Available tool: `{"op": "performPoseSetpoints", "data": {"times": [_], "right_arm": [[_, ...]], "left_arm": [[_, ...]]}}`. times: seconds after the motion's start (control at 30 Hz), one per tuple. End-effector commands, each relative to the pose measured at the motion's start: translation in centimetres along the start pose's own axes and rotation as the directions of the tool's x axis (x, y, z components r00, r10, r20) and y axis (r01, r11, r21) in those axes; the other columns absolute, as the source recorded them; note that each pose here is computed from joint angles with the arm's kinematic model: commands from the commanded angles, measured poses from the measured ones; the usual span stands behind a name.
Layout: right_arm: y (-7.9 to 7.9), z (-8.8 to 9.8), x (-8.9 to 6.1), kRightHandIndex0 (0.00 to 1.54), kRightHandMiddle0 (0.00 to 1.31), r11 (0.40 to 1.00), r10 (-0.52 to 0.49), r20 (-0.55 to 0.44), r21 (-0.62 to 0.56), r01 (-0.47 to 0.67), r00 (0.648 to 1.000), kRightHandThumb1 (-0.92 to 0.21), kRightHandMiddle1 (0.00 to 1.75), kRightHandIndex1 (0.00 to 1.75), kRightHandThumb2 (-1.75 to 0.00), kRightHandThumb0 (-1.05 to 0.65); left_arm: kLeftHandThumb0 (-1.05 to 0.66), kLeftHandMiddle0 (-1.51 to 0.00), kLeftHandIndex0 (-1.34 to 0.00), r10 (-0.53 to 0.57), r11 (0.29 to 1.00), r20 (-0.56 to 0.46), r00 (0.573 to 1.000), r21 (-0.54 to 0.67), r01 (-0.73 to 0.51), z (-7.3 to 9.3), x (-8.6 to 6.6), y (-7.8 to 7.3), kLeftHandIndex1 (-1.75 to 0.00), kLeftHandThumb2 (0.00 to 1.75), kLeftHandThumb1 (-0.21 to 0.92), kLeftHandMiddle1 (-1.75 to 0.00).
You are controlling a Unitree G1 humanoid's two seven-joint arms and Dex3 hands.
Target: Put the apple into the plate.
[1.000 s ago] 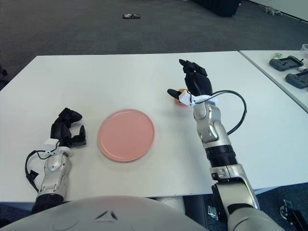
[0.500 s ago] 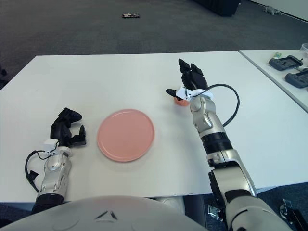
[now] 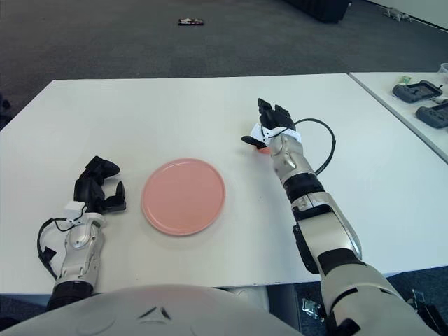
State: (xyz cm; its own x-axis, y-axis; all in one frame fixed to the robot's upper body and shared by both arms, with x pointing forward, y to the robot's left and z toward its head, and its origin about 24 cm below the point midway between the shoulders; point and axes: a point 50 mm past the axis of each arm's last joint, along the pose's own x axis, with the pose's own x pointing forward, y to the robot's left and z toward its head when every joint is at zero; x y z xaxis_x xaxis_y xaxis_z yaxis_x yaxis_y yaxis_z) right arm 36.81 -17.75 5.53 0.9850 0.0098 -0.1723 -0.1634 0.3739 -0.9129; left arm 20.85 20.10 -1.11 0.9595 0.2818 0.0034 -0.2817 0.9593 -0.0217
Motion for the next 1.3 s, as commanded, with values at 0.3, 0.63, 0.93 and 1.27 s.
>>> {"op": "performPoseSetpoints", "data": {"times": [0.3,0.63,0.93,1.27], "right_arm": [[0.8,-1.0,0.7,0.0,0.0,0.995,0.089,-0.066,-0.046,-0.093,0.994,-0.6,0.27,0.0,-0.75,-0.98],[2.0,-2.1,0.5,0.0,0.0,0.983,0.169,-0.155,-0.051,-0.179,0.973,-0.6,0.31,0.0,-0.74,-0.96],[3.1,-3.4,-0.1,0.0,0.0,0.969,0.216,-0.245,-0.064,-0.238,0.945,-0.6,0.41,0.0,-0.76,-0.95],[3.9,-4.7,-0.8,0.01,0.0,0.969,0.223,-0.319,-0.029,-0.244,0.921,-0.57,0.53,0.01,-0.81,-0.9]], "left_arm": [[-0.01,-0.92,-0.67,0.011,1.0,-0.082,0.997,0.017,-0.01,-1.5,-0.9,0.4,-1.7,1.75,-0.07,-1.75],[-0.01,-0.92,-0.66,0.02,1.0,-0.09,0.996,0.017,-0.019,-1.5,-1.0,0.4,-1.7,1.75,-0.06,-1.75],[-0.01,-0.92,-0.67,0.025,1.0,-0.085,0.996,0.014,-0.024,-1.5,-1.0,0.6,-1.7,1.75,-0.07,-1.75],[-0.01,-0.92,-0.67,0.029,1.0,-0.09,0.996,0.013,-0.028,-1.4,-1.0,0.6,-1.7,1.75,-0.06,-1.75]]}}
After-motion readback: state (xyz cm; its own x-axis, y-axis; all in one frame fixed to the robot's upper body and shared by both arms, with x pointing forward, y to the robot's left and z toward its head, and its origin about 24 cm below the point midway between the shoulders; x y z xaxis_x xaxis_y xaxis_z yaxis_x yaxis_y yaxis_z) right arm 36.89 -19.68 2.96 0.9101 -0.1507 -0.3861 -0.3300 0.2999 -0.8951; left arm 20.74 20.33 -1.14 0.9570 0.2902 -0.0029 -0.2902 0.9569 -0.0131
